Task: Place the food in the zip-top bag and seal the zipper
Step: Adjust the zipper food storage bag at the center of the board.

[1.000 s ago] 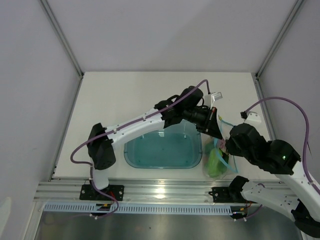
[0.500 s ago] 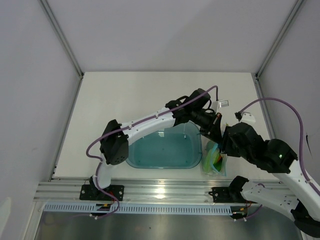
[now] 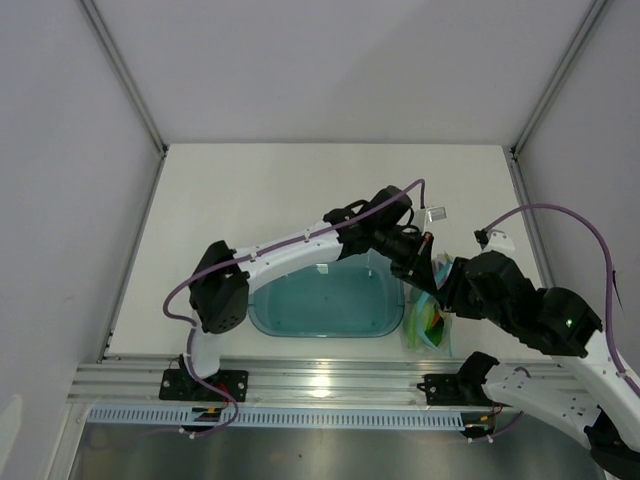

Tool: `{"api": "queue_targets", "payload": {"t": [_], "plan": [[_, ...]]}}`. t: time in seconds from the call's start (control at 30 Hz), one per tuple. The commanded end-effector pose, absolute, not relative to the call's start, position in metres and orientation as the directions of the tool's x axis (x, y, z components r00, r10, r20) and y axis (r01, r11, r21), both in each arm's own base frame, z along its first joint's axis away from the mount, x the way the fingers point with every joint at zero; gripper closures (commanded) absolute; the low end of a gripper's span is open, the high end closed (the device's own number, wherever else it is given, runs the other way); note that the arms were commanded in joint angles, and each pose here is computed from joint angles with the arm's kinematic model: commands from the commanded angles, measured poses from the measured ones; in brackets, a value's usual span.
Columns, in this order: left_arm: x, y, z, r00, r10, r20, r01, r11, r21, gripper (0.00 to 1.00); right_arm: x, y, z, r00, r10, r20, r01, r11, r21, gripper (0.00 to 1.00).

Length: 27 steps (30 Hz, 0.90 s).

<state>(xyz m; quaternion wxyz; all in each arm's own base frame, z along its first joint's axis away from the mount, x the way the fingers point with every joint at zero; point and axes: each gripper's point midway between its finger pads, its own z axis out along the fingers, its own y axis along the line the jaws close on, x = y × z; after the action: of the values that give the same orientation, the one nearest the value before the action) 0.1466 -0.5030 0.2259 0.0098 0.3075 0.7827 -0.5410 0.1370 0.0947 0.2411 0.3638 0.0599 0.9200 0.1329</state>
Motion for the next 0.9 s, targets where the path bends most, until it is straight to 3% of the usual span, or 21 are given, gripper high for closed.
{"api": "queue_targets", "payload": {"t": [0.0, 0.1, 0.13, 0.2, 0.23, 0.37, 0.57, 0.87], "plan": [[0.15, -0.499, 0.276, -0.829, 0.365, -0.424, 0.506, 0.165, -0.847, 0.99, 0.137, 0.111, 0.245, -0.735, 0.222, -0.641, -0.033, 0.932, 0.361, 0.56], [0.146, -0.496, 0.281, -0.84, 0.354, -0.412, 0.483, 0.143, -0.864, 0.97, 0.137, 0.114, 0.246, -0.732, 0.23, -0.641, -0.038, 0.926, 0.376, 0.56], [0.143, -0.494, 0.277, -0.844, 0.358, -0.398, 0.473, 0.148, -0.869, 0.83, 0.138, 0.115, 0.246, -0.731, 0.232, -0.641, -0.039, 0.925, 0.379, 0.56], [0.141, -0.493, 0.281, -0.84, 0.353, -0.412, 0.479, 0.125, -0.869, 0.75, 0.139, 0.116, 0.249, -0.724, 0.242, -0.646, -0.044, 0.918, 0.394, 0.56], [0.139, -0.49, 0.28, -0.84, 0.357, -0.409, 0.476, 0.124, -0.871, 0.65, 0.139, 0.116, 0.25, -0.722, 0.247, -0.647, -0.043, 0.916, 0.398, 0.56], [0.134, -0.487, 0.282, -0.832, 0.368, -0.416, 0.477, 0.093, -0.874, 0.5, 0.141, 0.118, 0.251, -0.714, 0.259, -0.65, -0.045, 0.91, 0.412, 0.56], [0.13, -0.485, 0.28, -0.826, 0.384, -0.413, 0.474, 0.078, -0.877, 0.4, 0.14, 0.12, 0.249, -0.715, 0.258, -0.65, -0.057, 0.905, 0.422, 0.54], [0.131, -0.483, 0.287, -0.837, 0.364, -0.408, 0.471, 0.102, -0.876, 0.37, 0.14, 0.132, 0.249, -0.728, 0.222, -0.649, -0.117, 0.892, 0.436, 0.51]]}}
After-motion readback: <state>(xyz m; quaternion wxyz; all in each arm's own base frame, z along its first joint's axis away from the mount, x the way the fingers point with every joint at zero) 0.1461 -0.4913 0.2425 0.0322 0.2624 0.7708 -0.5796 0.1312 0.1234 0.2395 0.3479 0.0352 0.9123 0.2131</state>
